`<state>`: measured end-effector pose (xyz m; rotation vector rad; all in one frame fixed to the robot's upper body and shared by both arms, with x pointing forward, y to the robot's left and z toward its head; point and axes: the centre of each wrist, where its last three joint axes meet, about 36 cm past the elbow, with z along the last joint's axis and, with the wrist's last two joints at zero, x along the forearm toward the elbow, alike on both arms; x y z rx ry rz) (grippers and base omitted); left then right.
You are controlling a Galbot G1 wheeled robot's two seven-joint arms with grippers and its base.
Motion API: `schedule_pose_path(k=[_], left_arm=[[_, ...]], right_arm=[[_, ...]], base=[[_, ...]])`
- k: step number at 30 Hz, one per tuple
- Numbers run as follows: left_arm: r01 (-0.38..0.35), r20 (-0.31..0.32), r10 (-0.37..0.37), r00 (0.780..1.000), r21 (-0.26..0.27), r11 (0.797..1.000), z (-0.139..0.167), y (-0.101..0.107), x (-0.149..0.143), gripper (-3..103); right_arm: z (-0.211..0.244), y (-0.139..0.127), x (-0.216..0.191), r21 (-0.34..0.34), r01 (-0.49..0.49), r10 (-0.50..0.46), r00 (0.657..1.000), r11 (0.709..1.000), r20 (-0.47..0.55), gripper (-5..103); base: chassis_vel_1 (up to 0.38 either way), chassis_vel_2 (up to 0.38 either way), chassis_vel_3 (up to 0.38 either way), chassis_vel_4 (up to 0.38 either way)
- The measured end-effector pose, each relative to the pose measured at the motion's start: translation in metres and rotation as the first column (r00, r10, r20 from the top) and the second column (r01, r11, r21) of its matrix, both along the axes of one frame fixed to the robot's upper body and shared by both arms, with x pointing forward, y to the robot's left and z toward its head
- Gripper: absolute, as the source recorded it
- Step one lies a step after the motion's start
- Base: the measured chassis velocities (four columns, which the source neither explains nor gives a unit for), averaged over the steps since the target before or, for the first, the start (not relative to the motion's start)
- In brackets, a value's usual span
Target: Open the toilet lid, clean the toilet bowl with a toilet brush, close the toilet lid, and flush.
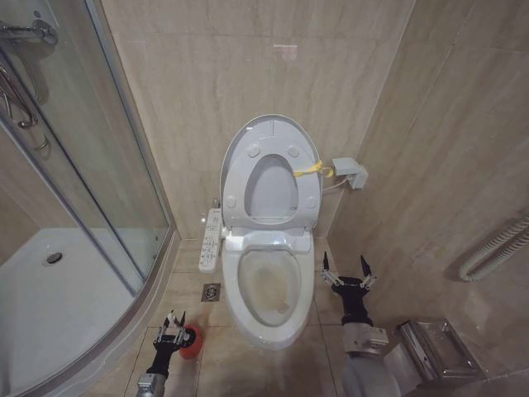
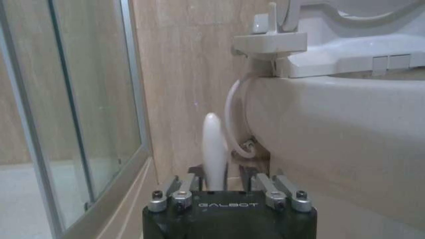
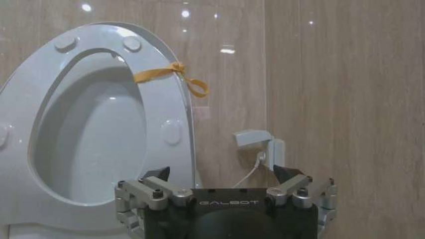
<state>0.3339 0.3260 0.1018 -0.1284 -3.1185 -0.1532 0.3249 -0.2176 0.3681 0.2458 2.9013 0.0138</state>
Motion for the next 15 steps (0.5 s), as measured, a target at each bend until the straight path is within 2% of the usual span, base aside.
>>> schedule_pose_path(k=[1,7,8,15], left_arm=[[0.002,0.0,-0.002,1.0,0.001,1.0,-0.0007,0.0003,0.0008,35],[0.008,0.002,-0.008,1.0,0.005,1.0,-0.0034,0.0023,0.0019,35],[0.009,0.003,-0.009,1.0,0.006,1.0,-0.0036,0.003,0.002,19],[0.028,0.035,-0.028,0.999,0.013,1.0,0.0028,0.005,-0.0023,19]], right_arm=[[0.0,0.0,0.0,0.0,0.0,0.0,1.0,1.0,0.0,100],[0.0,0.0,0.0,0.0,0.0,0.0,1.0,1.0,0.0,100],[0.0,0.0,0.0,0.0,0.0,0.0,1.0,1.0,0.0,100],[0.0,0.0,0.0,0.0,0.0,0.0,1.0,1.0,0.0,100]], base=[[0.0,0.0,0.0,0.0],[0.0,0.0,0.0,0.0],[0.0,0.0,0.0,0.0],[0.0,0.0,0.0,0.0]])
